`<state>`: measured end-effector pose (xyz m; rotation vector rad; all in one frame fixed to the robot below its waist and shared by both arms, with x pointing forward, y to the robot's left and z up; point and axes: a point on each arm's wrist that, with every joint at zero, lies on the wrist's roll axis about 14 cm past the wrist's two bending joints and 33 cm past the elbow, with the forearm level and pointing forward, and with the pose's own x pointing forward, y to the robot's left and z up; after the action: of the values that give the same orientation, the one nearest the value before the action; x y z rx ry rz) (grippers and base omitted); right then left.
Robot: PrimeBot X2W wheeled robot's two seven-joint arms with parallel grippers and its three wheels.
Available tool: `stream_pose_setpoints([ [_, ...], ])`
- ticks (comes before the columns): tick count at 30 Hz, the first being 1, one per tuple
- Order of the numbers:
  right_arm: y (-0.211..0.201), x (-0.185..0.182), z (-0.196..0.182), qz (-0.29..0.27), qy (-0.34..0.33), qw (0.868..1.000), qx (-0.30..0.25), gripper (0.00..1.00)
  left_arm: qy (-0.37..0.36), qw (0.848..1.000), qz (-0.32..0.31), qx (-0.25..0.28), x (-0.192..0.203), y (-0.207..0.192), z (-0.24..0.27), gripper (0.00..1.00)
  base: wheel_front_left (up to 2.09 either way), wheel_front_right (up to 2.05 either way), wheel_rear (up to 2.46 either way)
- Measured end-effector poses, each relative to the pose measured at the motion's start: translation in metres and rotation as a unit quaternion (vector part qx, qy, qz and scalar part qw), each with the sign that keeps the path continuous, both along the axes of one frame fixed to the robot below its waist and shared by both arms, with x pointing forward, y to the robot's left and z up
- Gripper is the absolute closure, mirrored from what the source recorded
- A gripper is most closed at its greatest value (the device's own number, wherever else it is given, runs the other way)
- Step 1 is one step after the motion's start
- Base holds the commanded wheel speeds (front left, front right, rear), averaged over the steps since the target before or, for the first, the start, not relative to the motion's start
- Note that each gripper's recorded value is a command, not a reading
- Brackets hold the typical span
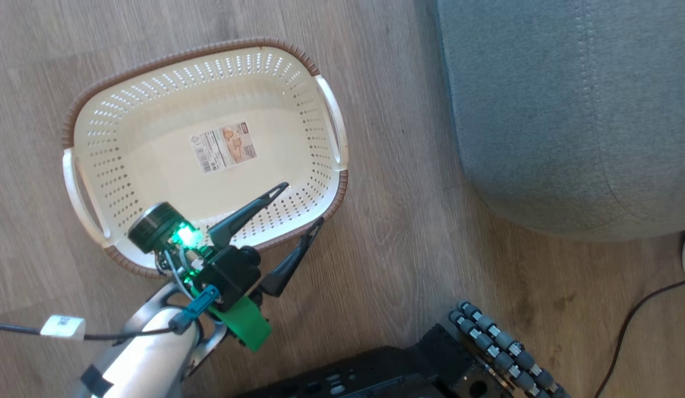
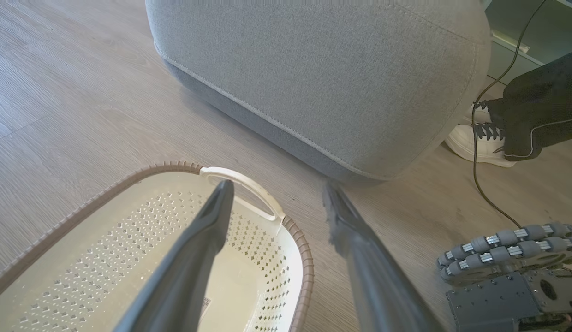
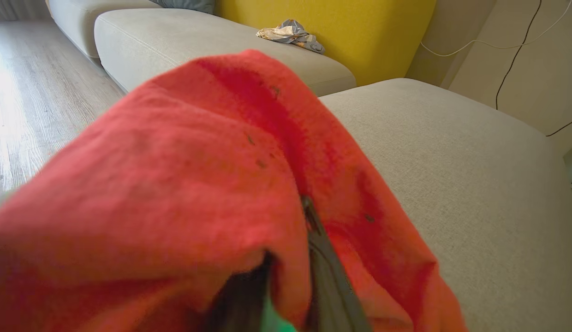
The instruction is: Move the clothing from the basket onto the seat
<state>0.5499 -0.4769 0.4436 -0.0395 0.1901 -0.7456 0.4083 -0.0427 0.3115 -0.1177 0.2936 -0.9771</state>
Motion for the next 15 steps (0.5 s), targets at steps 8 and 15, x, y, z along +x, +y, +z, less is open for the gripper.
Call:
stream_pose_setpoints([
  [8,0.005,0.003,0.038,0.018,-0.022,0.999,-0.019,0.00,-0.018,1.000,-0.001,-0.011,-0.002,-0.012,0.025,0.00,0.00,0.00,0.00],
  [15,0.016,-0.003,0.070,0.045,-0.030,0.998,-0.032,0.00,-0.041,0.999,-0.001,-0.023,-0.007,-0.023,0.057,0.00,0.00,0.00,0.00],
])
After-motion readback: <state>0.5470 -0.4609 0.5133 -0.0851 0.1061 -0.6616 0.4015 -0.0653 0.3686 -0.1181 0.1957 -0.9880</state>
